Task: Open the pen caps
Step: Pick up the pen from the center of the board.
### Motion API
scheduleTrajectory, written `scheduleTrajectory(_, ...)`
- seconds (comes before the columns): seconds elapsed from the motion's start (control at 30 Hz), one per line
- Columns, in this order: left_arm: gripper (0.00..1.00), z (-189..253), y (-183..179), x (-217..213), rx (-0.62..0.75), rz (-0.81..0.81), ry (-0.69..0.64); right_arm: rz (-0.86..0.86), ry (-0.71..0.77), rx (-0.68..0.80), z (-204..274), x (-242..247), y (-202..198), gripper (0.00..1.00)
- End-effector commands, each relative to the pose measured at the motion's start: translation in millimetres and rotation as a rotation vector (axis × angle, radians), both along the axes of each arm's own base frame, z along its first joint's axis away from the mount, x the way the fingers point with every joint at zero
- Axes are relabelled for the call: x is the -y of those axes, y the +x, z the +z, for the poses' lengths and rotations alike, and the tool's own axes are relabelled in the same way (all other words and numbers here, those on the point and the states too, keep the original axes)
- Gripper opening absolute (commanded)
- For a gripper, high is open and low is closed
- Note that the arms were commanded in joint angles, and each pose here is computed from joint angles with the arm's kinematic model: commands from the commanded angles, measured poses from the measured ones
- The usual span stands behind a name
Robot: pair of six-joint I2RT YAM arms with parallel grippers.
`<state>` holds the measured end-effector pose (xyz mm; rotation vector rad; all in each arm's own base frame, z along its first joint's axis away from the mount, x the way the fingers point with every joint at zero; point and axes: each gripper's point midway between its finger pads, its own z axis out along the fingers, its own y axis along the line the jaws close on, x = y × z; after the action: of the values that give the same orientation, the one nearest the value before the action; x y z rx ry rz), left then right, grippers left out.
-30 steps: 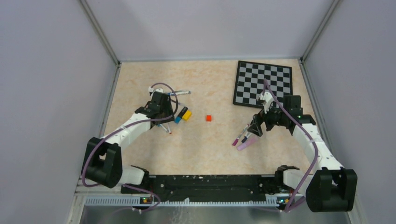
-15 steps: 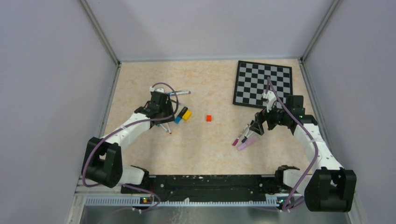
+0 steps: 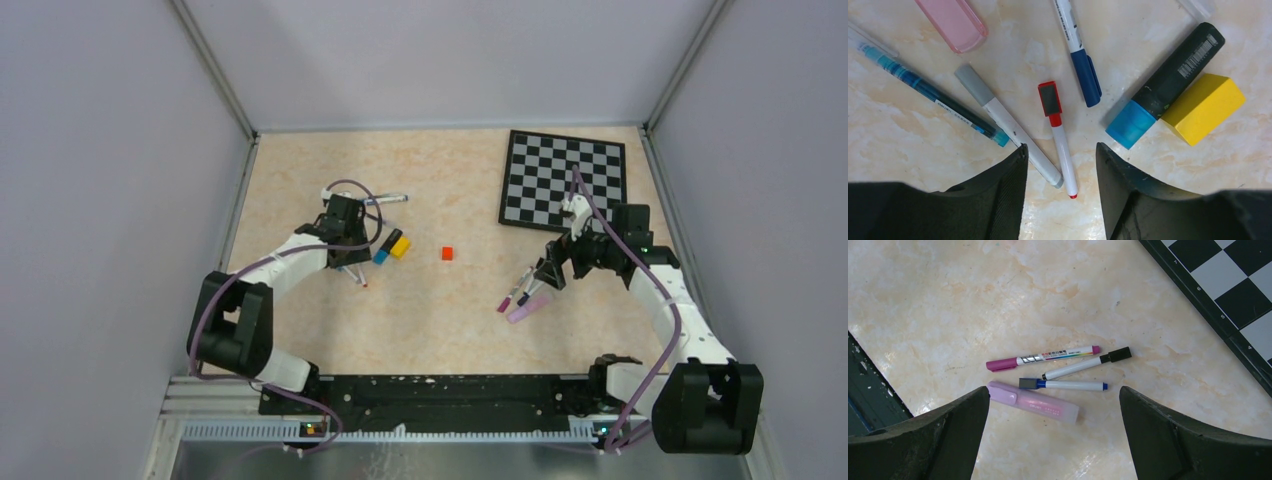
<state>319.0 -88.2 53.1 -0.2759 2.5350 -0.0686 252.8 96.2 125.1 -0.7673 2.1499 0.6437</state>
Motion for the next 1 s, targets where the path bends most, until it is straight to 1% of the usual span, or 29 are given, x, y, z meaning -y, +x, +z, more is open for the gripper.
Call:
scheduleTrajectory(0.0,0.54,10.6,27.0,-3.9,0.063,0.037,-0.002,0.001,-0.002,0.068,13.1,0.8,11.8,0.99)
scheduleTrajectory(0.3,0.52,0.2,37.5,-6.9,0.044,0.035,0.012,0.000,-0.005,0.067,12.2,1.4,11.6,0.99)
scheduleTrajectory(0.5,0.48,-10.2,42.5,-11.2,0.027,0.044,0.027,0.000,-0.006,0.069,12.2,1.6,11.8,0.99)
scheduleTrajectory(0.83,0.42,-18.6,51.3,-15.1,0.012,0.057,0.033,-0.001,-0.009,0.065,10.8,2.1,11.8,0.99)
scheduleTrajectory(0.97,0.37,-24.0,49.9,-16.0,-0.011,0.064,0.038,0.000,-0.009,0.066,11.1,2.2,12.0,0.99)
